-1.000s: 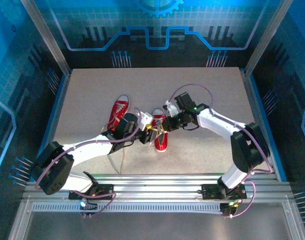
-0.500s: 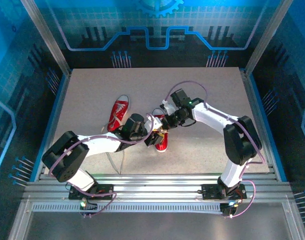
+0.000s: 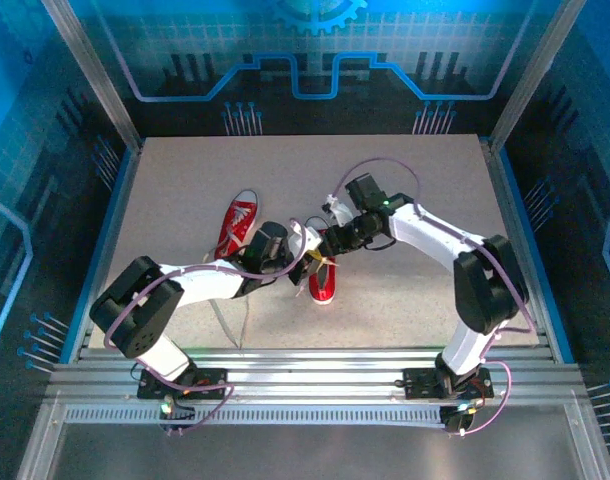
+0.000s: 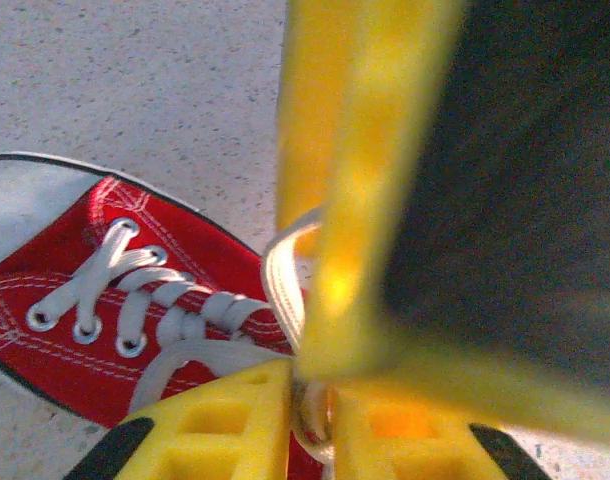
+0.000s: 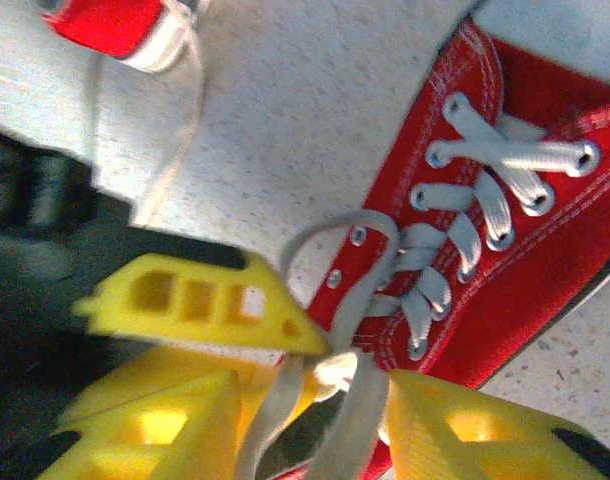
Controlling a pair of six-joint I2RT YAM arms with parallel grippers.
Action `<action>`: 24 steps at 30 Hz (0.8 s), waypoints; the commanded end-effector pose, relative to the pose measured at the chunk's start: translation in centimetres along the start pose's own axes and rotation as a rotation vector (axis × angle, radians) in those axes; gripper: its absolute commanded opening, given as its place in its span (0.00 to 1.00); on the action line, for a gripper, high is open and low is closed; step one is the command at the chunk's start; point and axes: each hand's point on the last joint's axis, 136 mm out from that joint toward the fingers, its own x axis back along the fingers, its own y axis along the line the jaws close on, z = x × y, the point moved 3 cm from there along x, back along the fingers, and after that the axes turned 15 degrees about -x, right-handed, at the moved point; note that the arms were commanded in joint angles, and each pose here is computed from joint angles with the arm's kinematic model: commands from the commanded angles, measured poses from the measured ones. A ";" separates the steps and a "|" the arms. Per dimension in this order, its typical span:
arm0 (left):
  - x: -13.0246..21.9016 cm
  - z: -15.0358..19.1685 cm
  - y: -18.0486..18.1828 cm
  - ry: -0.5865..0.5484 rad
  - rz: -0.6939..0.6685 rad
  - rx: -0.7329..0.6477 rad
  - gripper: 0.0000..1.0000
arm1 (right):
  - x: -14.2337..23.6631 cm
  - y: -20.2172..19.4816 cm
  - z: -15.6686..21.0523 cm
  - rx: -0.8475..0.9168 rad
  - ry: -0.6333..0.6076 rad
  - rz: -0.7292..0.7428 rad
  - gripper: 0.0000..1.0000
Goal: Tie the shoes
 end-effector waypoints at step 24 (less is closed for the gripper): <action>-0.7 -0.7 0.4 -0.021 0.098 0.154 0.13 | -1.2 -4.6 3.6 0.057 -0.076 -0.148 0.47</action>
